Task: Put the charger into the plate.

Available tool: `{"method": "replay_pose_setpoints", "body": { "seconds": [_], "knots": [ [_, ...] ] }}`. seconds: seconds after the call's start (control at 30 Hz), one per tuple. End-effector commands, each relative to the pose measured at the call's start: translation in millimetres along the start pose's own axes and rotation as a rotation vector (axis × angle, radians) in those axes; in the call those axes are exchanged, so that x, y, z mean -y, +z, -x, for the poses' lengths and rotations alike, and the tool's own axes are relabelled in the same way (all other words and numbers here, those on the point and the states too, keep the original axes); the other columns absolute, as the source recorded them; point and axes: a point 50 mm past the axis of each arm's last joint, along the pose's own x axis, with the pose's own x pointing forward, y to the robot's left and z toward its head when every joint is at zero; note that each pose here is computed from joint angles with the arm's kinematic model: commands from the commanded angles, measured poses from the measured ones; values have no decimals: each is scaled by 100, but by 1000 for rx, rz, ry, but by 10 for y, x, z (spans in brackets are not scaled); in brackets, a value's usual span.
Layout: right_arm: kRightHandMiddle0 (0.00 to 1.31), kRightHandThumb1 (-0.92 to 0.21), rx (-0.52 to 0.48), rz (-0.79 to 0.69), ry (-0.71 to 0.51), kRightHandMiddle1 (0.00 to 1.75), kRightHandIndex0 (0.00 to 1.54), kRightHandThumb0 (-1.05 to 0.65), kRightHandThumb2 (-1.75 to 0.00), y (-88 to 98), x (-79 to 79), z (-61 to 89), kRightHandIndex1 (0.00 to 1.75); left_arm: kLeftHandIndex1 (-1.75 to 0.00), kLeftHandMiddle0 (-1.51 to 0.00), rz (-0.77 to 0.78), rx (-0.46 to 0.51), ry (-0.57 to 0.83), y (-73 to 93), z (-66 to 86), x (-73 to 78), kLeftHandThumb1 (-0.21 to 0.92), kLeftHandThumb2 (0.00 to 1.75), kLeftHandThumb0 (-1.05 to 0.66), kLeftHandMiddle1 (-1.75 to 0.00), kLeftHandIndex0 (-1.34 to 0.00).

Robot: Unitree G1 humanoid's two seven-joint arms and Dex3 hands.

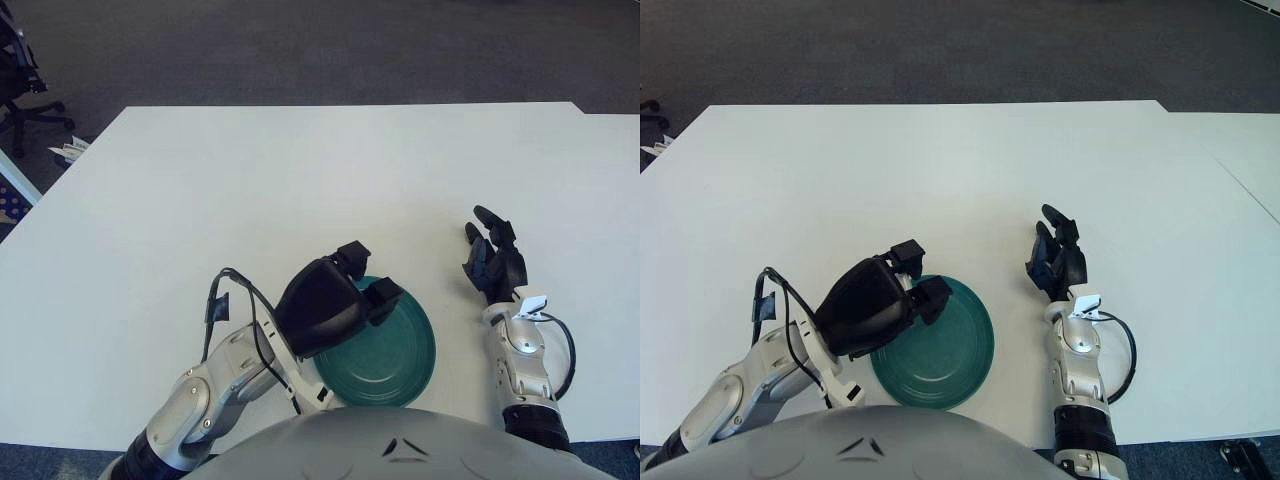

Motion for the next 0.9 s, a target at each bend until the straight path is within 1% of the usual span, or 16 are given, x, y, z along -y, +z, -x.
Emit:
{"method": "replay_pose_setpoints", "body": {
  "seconds": [0.0,0.1,0.23,0.33,0.43,0.5,0.57,0.6,0.67,0.77,0.87],
  "knots": [
    [0,-92,-209,-20,-4,61,28,-78,-85,-347,-48,213,1,-175,-118,12,89,-1,118,-33,-7,52,106,-42,-175,-46],
    [0,-92,-211,-21,-4,61,28,-78,-86,-347,-58,216,0,-175,-117,4,114,5,133,-35,-4,54,104,-42,-175,-45],
    [0,-92,-212,-22,-4,61,28,-78,-86,-349,-75,216,0,-175,-113,-7,143,12,157,-23,13,60,95,-41,-175,-40],
    [0,-92,-211,-22,-2,61,28,-78,-86,-351,-86,215,0,-175,-109,6,145,4,164,-11,31,64,91,-40,-175,-38],
    [0,-92,-209,-23,0,61,28,-78,-86,-351,-98,214,0,-175,-107,32,142,-10,165,-3,48,65,89,-40,-175,-37],
    [0,-92,-208,-24,2,61,28,-78,-86,-350,-108,214,0,-175,-107,55,149,-31,165,-4,67,63,92,-40,-175,-38],
    [0,-92,-208,-26,6,61,29,-78,-86,-348,-119,214,0,-175,-111,61,161,-66,158,-30,85,54,103,-43,-175,-45],
    [0,-92,-208,-27,8,61,29,-78,-86,-348,-124,215,0,-175,-111,65,167,-82,153,-38,86,53,105,-43,-175,-46],
    [0,-92,-208,-27,10,60,29,-78,-86,-348,-128,215,0,-175,-114,69,172,-97,148,-42,81,46,114,-45,-175,-51],
    [0,-92,-210,-30,13,60,29,-78,-86,-349,-140,215,0,-175,-116,78,179,-121,144,-46,79,42,119,-46,-175,-54],
    [0,-92,-211,-32,16,60,29,-78,-86,-348,-148,216,0,-175,-117,101,183,-148,144,-50,84,40,120,-46,-175,-55]
  ]
}}
